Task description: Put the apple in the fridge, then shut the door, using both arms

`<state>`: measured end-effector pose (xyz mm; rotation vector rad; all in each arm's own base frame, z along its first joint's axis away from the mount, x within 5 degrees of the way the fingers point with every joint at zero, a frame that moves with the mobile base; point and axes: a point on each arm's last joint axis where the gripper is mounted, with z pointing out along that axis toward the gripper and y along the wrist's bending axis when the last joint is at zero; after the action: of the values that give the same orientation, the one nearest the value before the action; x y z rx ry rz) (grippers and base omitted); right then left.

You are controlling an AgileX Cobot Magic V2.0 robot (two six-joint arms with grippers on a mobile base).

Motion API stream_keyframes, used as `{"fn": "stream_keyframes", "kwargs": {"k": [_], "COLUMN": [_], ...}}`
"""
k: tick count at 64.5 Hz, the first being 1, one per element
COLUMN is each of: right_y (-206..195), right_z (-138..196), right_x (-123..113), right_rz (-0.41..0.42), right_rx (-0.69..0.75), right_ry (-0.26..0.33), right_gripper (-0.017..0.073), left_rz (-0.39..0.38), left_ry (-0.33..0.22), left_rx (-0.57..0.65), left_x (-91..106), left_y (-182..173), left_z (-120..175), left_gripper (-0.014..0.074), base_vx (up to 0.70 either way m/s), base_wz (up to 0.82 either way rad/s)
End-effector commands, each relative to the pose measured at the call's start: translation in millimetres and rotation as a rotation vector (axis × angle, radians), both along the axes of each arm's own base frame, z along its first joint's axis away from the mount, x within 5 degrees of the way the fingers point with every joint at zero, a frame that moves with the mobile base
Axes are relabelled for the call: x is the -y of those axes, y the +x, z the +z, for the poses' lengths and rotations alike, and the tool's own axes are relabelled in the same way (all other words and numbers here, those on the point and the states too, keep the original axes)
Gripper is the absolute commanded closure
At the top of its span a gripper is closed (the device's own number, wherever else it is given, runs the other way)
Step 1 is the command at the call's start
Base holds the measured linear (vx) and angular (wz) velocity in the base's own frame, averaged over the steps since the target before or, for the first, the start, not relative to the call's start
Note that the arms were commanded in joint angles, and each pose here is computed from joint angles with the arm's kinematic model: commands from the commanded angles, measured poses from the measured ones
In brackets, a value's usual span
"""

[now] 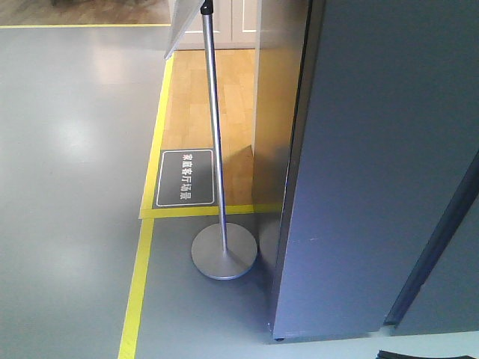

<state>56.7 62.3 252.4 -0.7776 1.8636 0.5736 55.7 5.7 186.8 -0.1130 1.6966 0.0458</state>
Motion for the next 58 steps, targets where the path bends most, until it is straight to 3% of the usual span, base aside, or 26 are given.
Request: {"fn": "stream_keyframes", "kwargs": {"k": [1,16,28,37,48,58], "right_y": [2,1,-3,-5,-2,0], "right_z": [11,11,15,14,2,-25], "right_x": [-1,0,10,23,41,52], "right_rz": [-0.01,-0.021,-0.159,-0.311,-0.563,-0.708], "right_rx": [0.035,0.06,0.152,0.164,0.199,0.249], "right_ry": [0.046,0.025,-0.012,-0.029,0.076,0.159], "right_gripper": [0.0563,0.0563,0.0563,0.0563,0.0563,0.0563], "left_rz": [-0.003,-0.003,-0.003,-0.003,-0.003,-0.003], "left_ry": [0.004,0.004,0.004,0.004,0.004,0.004], "left_rx": [0.055,0.055,0.055,0.055,0.055,0.055], "left_x": [0.2,0.2,0.2,0.2,0.2,0.2], "left_y": [0,0,0,0,0,0], "left_z": [-3,-3,-3,-3,-3,-3], "left_gripper": [0.0601,0.0601,0.0601,0.0601,0.0601,0.0601], "base_vx": [0.0,0.0,0.0,0.0,0.0,0.0], "base_wz": [0.0,0.0,0.0,0.0,0.0,0.0]}}
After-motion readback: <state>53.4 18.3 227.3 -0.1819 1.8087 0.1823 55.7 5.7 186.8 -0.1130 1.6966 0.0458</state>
